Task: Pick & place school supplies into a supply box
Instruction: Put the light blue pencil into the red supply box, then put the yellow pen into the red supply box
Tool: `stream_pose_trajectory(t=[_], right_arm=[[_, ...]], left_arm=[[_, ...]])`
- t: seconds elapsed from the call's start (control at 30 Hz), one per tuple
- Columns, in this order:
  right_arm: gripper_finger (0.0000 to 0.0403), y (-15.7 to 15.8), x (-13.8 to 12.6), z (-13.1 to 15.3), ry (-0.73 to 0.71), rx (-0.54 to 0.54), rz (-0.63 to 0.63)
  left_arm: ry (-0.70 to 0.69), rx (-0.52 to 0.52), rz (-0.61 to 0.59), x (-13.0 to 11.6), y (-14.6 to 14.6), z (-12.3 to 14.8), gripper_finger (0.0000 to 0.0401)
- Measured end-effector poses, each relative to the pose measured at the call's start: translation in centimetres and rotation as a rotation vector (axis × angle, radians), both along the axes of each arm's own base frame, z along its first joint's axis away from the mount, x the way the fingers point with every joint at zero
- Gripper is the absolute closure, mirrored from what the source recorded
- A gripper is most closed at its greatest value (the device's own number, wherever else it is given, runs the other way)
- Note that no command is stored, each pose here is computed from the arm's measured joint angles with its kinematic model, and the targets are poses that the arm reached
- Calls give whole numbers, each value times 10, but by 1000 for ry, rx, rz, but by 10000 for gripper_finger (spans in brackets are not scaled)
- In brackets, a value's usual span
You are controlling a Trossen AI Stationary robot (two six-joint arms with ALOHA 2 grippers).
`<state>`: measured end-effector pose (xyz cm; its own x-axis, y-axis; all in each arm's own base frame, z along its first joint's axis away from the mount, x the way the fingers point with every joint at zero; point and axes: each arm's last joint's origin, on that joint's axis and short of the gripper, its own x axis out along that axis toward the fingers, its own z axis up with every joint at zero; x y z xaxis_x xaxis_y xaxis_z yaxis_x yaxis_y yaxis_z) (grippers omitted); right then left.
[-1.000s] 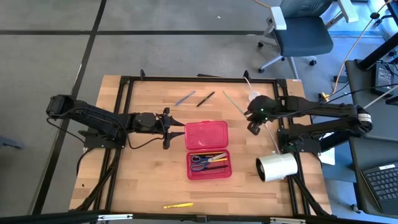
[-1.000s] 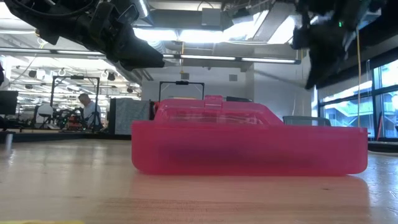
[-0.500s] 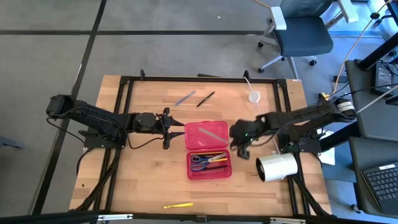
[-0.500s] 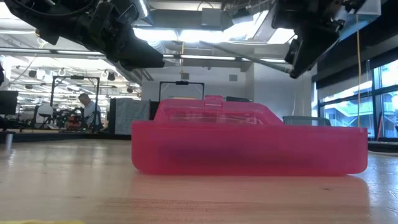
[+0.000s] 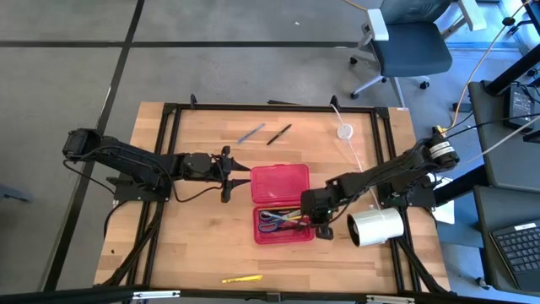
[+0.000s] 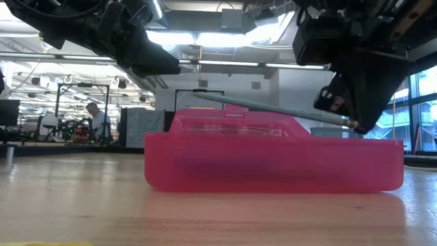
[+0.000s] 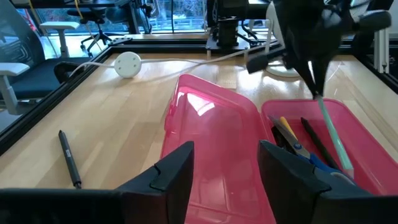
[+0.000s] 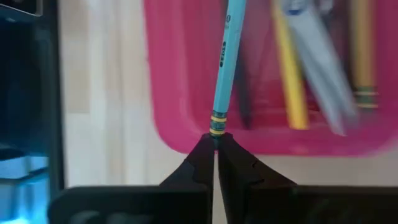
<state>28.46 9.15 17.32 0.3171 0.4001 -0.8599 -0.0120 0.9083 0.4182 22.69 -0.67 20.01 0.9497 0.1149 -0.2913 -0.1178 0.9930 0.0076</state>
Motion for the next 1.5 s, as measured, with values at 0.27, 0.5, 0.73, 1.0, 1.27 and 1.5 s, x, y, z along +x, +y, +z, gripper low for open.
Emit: stream_pose_trajectory(t=[0.27,0.5,0.73,1.0,1.27,1.5], right_arm=[[391,4,6,-14,43,36,-34],[378,4,6,-14,39,36,-30],[333,4,6,-14,37,35,-26],[309,-4,-1,6,-6,5,-36],[313,-17,-43,53,-178,-219,-84],[320,-39,-83,59,-405,-225,-50]], left_arm=[[0,0,0,0,0,0,237],[4,0,0,0,0,0,233],[5,0,0,0,0,0,237],[-94,31,-9,3,0,11,233],[-186,-14,-25,9,-4,28,233],[-163,-37,-177,9,-18,29,238]])
